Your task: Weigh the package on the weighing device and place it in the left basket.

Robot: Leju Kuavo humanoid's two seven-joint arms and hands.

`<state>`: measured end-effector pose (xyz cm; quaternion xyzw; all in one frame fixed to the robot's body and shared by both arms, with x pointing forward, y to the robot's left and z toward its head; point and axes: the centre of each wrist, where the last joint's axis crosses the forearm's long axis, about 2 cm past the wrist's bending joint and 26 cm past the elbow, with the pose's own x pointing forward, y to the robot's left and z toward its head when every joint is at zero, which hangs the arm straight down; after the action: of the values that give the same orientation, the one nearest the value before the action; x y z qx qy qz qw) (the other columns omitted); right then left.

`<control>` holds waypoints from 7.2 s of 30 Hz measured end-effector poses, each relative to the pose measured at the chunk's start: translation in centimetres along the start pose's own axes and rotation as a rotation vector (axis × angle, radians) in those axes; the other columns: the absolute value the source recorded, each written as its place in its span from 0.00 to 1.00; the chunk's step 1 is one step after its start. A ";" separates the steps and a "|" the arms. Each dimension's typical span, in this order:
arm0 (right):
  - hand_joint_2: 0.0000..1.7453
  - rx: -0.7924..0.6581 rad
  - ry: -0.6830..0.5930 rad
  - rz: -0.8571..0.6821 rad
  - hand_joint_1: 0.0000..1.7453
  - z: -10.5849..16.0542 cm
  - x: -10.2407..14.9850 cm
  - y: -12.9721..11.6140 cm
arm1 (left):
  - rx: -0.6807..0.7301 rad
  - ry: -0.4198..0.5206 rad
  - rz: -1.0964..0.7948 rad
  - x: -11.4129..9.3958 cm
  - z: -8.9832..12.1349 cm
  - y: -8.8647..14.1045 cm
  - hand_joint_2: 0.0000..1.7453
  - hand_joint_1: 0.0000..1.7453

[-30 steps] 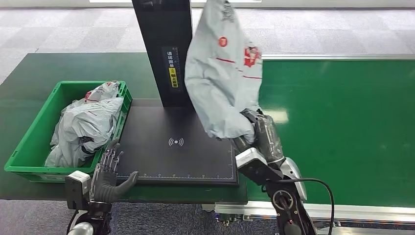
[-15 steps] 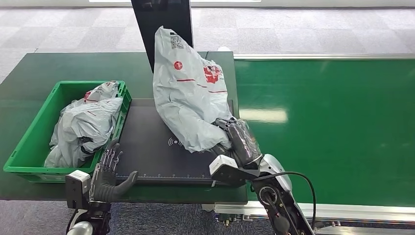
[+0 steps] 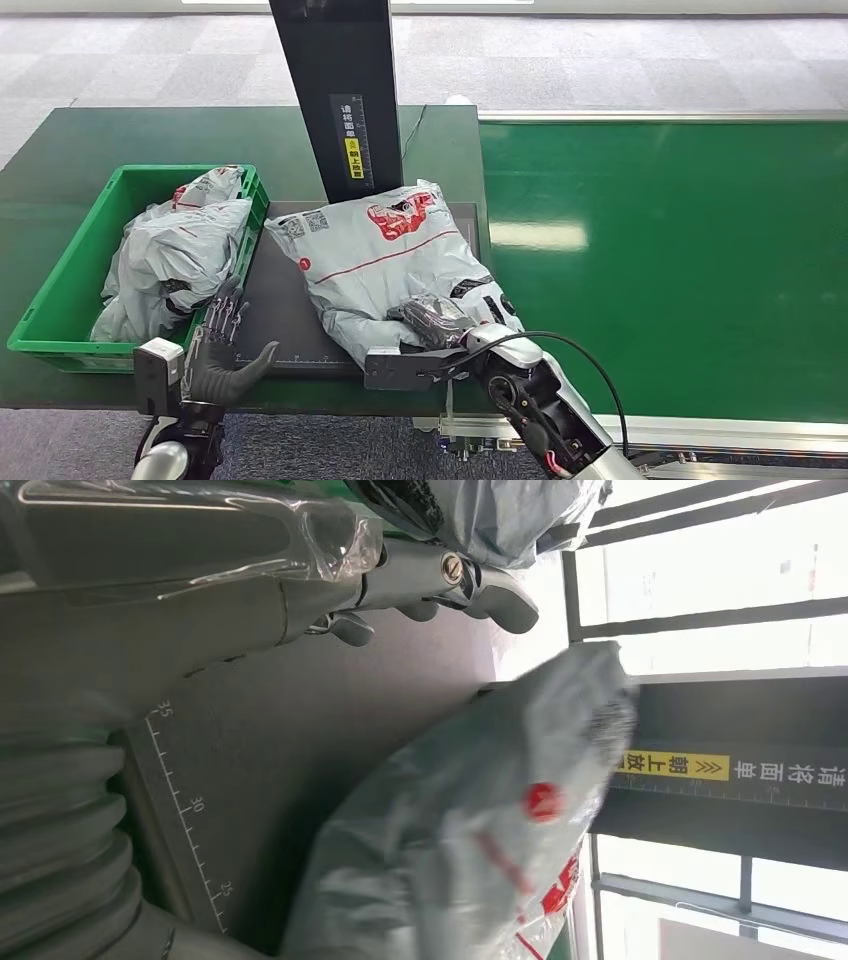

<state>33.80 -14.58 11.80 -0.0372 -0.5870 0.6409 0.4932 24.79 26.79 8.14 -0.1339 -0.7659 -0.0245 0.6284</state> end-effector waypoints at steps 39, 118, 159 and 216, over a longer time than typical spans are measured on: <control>1.00 0.144 0.108 0.053 1.00 -1.1 -1.4 0.2 | -0.020 0.022 -0.005 -0.4 -1.8 -0.1 1.00 0.00; 1.00 -0.832 -0.442 -0.595 0.00 5.9 -0.7 -0.8 | -0.001 -0.115 -0.319 1.2 1.5 -0.1 1.00 0.00; 1.00 -1.078 -0.423 -0.661 0.00 8.0 -0.1 -2.4 | -0.764 0.263 -0.964 -2.3 -10.9 -12.0 1.00 0.97; 1.00 -1.061 -0.454 -0.754 0.00 8.2 -0.1 -2.5 | 0.562 -1.005 -0.939 14.2 -5.2 -1.6 1.00 1.00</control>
<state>30.20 -20.91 16.23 0.0685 -0.8830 0.0435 0.4622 26.88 26.61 23.16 0.3784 -0.9151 -0.0293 0.1360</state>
